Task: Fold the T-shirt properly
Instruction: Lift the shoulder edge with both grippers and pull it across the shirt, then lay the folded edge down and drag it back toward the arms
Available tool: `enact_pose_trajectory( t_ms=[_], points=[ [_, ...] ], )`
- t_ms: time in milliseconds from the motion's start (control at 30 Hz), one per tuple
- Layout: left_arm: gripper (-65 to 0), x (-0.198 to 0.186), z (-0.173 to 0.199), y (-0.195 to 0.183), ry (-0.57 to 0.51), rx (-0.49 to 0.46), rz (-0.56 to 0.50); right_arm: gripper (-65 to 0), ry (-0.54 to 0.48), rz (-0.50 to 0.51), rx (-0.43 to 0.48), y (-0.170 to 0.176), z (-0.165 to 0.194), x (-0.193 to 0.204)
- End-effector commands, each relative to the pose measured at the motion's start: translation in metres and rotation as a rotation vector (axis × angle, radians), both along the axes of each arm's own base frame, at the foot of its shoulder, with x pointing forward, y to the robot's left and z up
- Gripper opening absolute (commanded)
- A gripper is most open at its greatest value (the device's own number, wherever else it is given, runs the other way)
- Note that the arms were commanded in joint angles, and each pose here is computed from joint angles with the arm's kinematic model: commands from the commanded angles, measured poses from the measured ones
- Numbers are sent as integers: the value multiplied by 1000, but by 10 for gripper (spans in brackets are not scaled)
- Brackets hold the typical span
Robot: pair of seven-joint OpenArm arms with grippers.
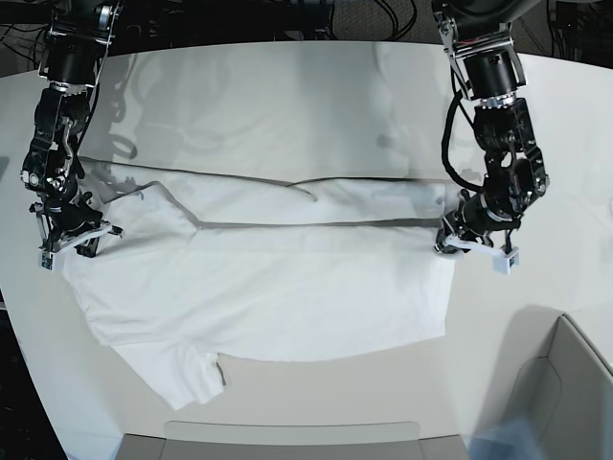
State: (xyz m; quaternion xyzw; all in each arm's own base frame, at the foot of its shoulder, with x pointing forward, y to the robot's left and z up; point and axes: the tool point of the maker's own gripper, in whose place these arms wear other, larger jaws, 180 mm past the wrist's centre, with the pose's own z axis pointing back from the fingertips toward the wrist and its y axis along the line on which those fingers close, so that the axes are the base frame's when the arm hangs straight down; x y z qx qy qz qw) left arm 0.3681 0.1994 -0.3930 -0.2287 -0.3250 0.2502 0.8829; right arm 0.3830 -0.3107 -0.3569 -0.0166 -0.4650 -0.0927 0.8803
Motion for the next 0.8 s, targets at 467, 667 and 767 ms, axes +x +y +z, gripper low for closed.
enact_pose_trajectory(
  t_ms=[467, 667, 767],
  points=[
    [-632, 17, 39, 17, -128, 46, 31, -358, -248, -17, -85, -17, 80, 20],
    [-632, -6, 50, 43, -163, 70, 112, -421, -260, -1, -121, -12, 85, -6],
    [-632, -13, 53, 45, -175, 97, 113, -504, -221, -6, -96, -6, 66, -18]
  ],
)
